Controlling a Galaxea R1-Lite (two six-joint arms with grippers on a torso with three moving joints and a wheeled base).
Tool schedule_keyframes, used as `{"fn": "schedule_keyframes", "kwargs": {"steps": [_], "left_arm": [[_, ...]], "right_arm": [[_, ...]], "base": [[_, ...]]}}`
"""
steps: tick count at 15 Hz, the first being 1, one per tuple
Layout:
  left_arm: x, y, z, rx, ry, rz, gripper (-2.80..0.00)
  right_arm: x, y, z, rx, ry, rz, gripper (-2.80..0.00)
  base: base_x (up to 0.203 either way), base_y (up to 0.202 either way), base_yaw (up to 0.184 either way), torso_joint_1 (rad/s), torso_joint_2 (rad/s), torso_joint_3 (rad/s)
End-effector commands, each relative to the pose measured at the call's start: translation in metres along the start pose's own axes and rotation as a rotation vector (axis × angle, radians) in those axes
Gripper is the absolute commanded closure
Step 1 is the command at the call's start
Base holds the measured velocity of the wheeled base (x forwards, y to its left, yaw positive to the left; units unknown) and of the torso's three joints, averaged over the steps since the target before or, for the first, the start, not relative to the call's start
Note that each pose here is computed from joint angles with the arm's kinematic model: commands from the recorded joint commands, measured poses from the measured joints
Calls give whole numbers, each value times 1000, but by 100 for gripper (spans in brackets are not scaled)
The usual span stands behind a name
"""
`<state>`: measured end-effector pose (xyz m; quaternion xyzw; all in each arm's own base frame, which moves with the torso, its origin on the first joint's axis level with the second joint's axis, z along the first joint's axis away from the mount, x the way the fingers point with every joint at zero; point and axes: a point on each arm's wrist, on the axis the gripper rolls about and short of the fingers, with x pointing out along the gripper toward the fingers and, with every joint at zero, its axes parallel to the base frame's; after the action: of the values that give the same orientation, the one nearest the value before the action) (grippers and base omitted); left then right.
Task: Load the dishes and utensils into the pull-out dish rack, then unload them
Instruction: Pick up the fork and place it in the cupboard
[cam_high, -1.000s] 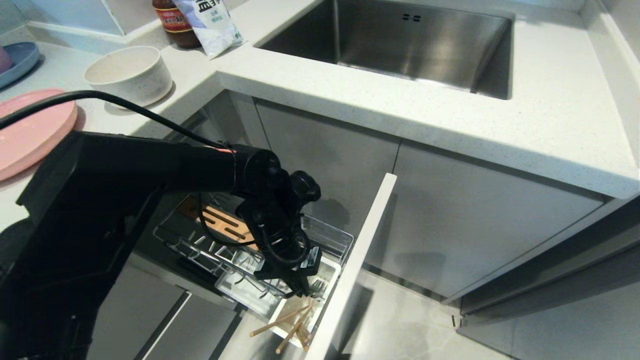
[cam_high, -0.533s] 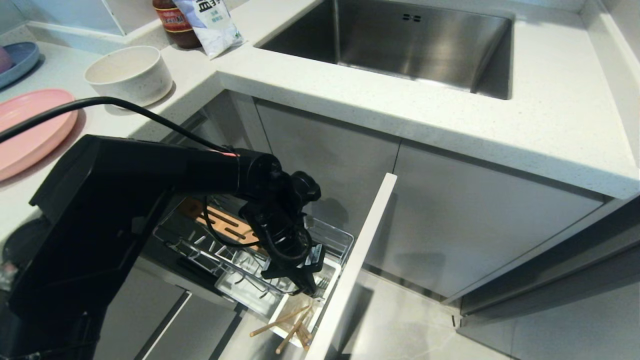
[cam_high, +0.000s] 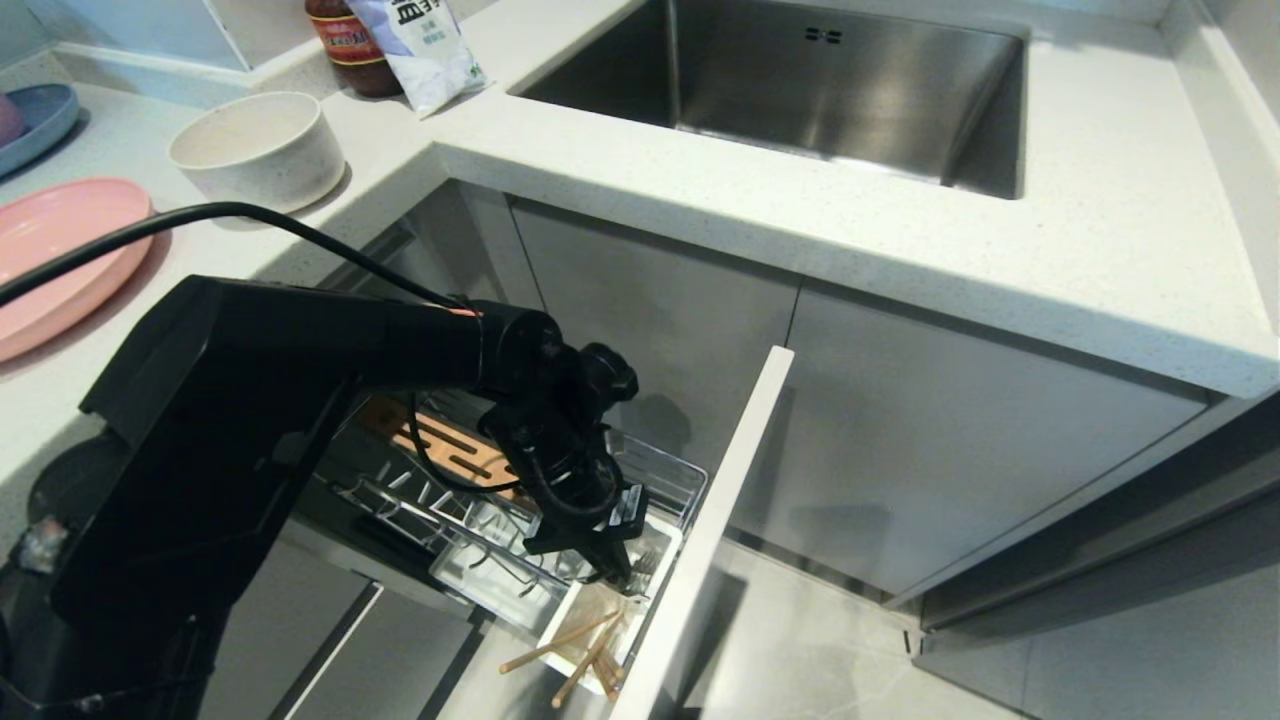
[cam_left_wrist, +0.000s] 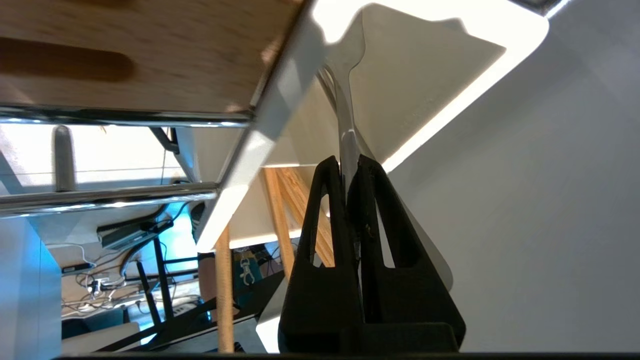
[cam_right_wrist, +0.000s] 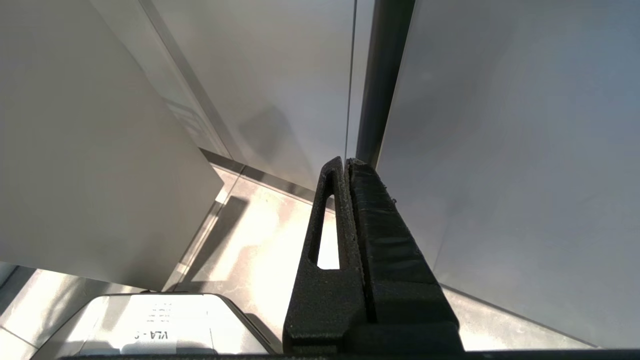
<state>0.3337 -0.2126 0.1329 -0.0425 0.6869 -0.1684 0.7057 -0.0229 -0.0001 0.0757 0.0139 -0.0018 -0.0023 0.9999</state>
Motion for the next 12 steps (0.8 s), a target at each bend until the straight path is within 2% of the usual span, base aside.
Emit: {"fn": "schedule_keyframes", "kwargs": {"steps": [1,7,9,12], "left_arm": [[0,2,1,-9,2,0,0],[1,2,1,-8,7,3,0],[1,2,1,-8,7,2,-280],[0,2,1,-7,4,1,-280]], "right_arm": [[0,0,0,1,-1,0,0],[0,0,0,0,-2,0,0],[0,0,0,0,-1,0,0],[0,0,0,1,-2,0,0]], "base": [[0,0,0,0,0,0],[0,0,0,0,0,0],[0,0,0,0,0,0],[0,0,0,0,0,0]]}}
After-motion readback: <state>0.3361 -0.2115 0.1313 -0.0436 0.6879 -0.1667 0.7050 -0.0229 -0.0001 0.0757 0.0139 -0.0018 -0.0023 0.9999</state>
